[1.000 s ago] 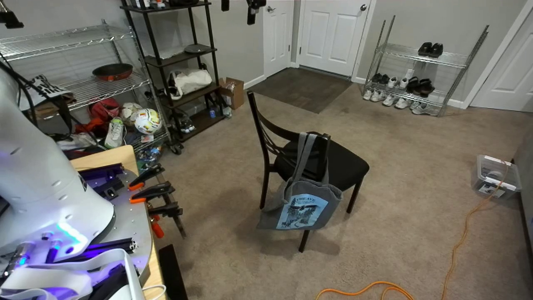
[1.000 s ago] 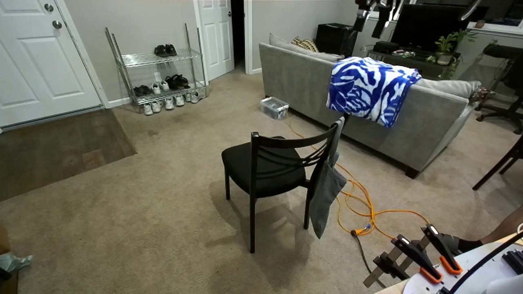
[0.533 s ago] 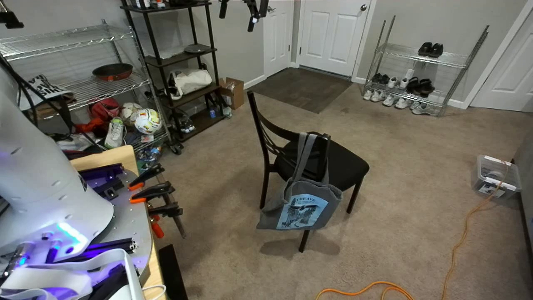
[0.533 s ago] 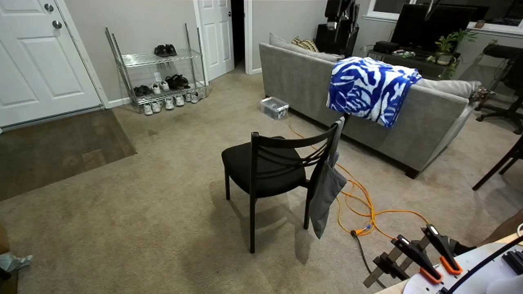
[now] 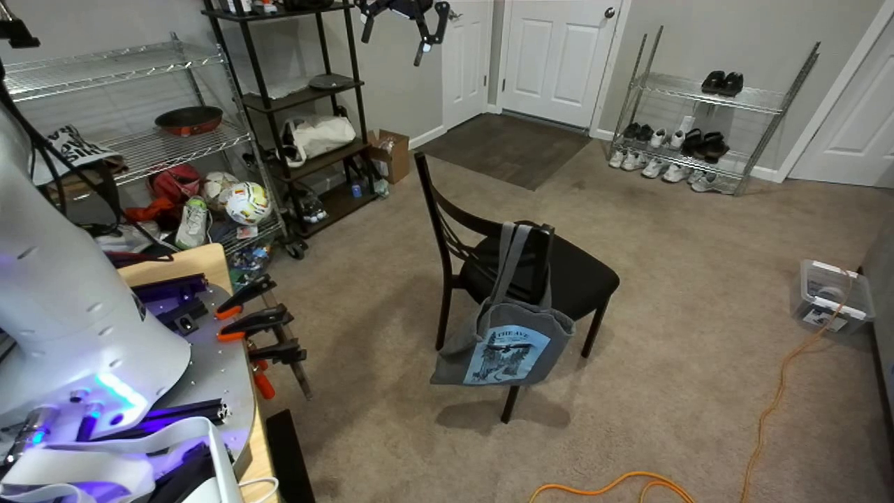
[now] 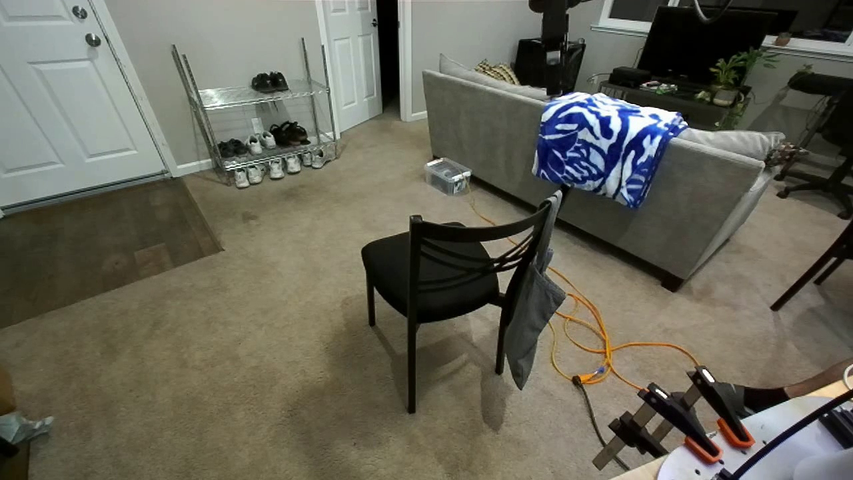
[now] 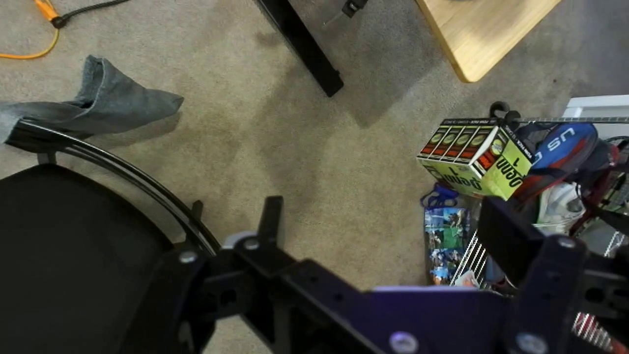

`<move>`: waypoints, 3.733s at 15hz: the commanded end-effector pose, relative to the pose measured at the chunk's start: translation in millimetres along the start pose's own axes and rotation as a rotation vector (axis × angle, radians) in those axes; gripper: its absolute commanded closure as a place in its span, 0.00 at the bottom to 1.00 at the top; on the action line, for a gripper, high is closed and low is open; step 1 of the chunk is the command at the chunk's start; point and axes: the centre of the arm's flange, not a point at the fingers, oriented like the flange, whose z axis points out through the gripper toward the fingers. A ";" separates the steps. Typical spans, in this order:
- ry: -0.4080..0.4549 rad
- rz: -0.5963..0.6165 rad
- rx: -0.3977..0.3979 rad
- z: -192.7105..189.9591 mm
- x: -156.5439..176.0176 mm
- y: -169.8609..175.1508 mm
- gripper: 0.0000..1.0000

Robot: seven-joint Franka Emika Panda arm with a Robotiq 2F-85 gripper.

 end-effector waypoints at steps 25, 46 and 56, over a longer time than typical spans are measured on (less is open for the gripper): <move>-0.358 -0.581 -0.065 30.0 -85.9 107.0 0.00; -0.478 -0.831 -0.433 23.1 -79.4 165.1 0.00; -0.365 -1.250 -0.093 152.5 -61.1 203.1 0.00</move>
